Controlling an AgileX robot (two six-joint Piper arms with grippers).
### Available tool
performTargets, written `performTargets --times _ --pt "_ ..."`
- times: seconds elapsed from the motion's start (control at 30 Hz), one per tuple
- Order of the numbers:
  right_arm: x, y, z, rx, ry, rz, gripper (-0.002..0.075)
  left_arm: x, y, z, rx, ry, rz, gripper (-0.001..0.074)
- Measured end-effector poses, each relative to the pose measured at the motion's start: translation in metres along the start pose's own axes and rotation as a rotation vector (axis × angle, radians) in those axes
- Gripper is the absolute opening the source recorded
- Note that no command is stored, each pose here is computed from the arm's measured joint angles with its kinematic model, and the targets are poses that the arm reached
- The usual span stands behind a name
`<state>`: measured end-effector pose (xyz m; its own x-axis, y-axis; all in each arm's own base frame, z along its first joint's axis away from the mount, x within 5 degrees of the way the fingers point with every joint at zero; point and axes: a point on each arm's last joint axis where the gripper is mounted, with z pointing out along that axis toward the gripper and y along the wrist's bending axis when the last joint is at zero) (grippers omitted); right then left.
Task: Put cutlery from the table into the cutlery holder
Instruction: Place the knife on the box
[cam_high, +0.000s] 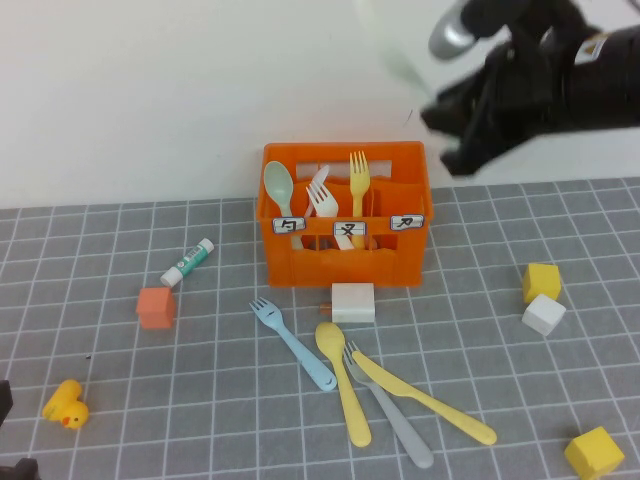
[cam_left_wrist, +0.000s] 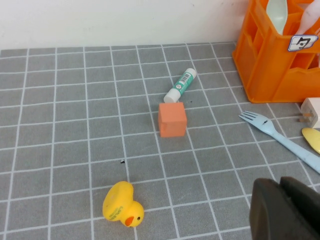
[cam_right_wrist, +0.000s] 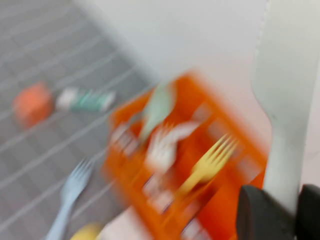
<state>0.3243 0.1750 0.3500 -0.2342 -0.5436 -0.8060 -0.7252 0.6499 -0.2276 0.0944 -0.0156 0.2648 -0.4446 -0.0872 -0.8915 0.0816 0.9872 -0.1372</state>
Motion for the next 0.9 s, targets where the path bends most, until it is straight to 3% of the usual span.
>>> performTargets --times 0.3,0.5,0.7,0.9 --pt "-0.010 -0.023 0.023 0.226 -0.228 0.089 0.0153 -0.001 0.000 0.000 0.002 -0.006 -0.002 0.0000" --pt "0.009 -0.031 0.064 0.278 -0.233 0.226 0.0152 -0.001 0.000 0.000 0.003 -0.007 -0.002 0.0000" --pt "0.038 -0.033 0.105 0.317 -0.179 0.262 0.0152 -0.001 0.000 0.000 0.003 -0.007 -0.002 0.0000" --pt "0.050 -0.036 0.123 0.384 -0.214 0.338 0.0152 0.001 0.001 0.001 -0.003 -0.007 0.016 0.0000"
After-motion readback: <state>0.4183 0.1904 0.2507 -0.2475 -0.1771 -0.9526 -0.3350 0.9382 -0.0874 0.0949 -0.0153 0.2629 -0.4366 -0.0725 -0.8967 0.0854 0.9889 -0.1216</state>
